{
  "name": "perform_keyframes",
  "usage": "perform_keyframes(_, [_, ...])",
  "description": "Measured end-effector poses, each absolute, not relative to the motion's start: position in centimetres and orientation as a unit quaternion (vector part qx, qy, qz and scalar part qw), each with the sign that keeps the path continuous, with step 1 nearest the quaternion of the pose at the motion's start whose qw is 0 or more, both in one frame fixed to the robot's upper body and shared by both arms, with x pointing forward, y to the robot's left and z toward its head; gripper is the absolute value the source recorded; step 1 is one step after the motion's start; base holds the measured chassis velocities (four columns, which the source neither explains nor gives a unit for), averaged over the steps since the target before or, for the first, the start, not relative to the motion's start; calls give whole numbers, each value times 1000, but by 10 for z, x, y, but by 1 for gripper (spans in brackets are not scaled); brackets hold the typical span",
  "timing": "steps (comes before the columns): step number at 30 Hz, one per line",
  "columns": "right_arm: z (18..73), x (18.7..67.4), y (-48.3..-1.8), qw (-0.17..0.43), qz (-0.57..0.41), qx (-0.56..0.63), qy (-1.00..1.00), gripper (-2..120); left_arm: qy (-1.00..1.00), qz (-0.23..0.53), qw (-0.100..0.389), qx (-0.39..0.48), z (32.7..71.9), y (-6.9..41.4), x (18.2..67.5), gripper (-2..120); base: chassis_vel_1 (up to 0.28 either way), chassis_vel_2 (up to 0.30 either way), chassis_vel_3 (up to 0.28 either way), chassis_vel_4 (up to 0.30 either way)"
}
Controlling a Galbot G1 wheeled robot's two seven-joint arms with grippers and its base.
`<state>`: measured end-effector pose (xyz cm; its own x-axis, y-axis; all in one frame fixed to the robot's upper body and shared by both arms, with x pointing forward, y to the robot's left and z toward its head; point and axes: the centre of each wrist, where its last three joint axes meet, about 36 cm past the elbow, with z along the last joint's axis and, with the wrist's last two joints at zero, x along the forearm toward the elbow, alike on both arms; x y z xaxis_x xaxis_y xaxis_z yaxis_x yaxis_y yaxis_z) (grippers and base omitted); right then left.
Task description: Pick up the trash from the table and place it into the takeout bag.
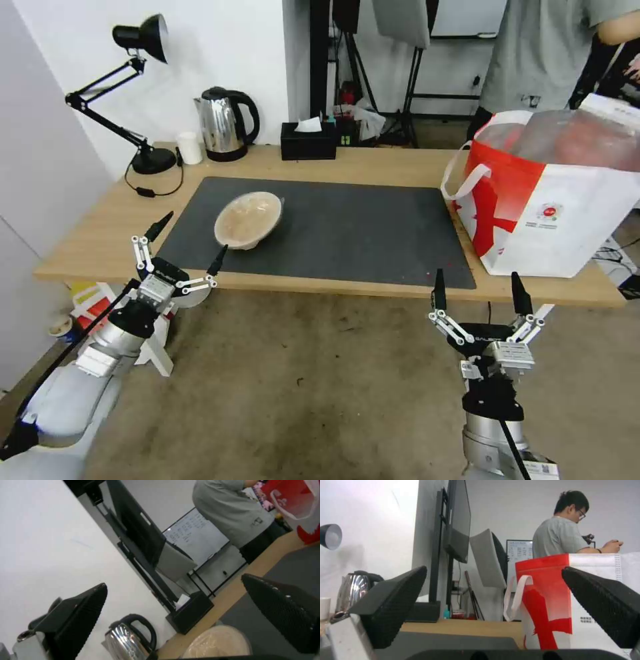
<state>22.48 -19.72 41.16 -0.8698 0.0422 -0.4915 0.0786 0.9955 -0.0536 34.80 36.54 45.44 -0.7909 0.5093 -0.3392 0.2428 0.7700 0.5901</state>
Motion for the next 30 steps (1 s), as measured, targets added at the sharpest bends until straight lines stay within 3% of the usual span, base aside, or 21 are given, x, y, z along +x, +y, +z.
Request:
perform_keyframes(18, [412,225,-197,253,-36,31,966,100,892,289,251,240,481,363,347,100,0,0,0,0])
perform_keyframes(30, [412,225,-197,253,-36,31,966,100,877,330,228,265,492,384,347,100,0,0,0,0])
